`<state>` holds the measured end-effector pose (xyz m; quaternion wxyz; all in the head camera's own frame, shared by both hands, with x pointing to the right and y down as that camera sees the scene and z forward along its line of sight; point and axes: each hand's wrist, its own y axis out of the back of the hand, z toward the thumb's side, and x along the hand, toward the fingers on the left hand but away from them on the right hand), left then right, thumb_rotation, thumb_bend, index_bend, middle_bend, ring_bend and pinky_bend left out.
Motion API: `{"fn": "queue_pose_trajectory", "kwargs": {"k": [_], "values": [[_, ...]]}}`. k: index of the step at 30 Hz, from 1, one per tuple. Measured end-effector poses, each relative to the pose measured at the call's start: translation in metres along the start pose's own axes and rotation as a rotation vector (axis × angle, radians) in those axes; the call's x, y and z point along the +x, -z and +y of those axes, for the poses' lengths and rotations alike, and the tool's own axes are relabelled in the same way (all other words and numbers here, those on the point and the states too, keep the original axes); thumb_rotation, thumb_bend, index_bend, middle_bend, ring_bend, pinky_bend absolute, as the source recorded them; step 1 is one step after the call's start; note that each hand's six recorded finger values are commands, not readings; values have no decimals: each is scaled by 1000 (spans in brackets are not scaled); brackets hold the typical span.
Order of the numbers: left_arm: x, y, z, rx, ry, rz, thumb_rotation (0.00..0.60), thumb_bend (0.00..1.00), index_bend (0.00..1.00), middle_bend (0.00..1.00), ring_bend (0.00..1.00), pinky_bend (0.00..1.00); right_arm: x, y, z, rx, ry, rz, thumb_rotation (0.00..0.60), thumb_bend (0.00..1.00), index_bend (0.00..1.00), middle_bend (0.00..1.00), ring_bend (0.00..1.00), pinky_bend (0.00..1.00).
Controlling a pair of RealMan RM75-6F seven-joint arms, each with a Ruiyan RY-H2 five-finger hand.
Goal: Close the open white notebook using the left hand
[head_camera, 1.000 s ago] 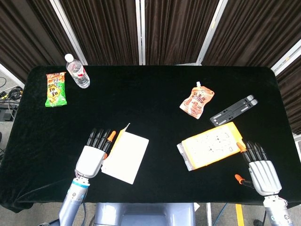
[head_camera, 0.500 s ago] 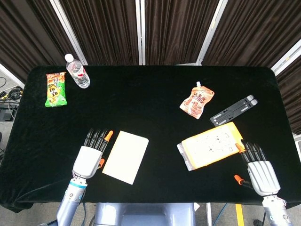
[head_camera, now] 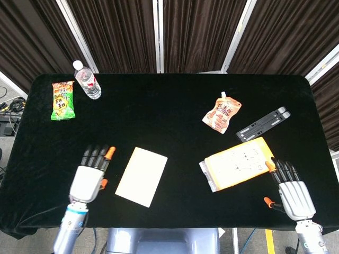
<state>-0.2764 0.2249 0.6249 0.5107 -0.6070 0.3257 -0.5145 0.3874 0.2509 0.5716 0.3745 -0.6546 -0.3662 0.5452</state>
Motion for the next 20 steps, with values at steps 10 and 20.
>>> {"fn": "queue_pose_trajectory", "kwargs": {"k": [10,20], "values": [[-44,70,4,-59,80,160,600,95,0,0,0,0,0,-4,-1,7,6,6,600,44,0,0,0,0],[-79,107,9,-78,95,256,600,96,0,0,0,0,-2,-5,-4,14,2,12,600,45,0,0,0,0]]}}
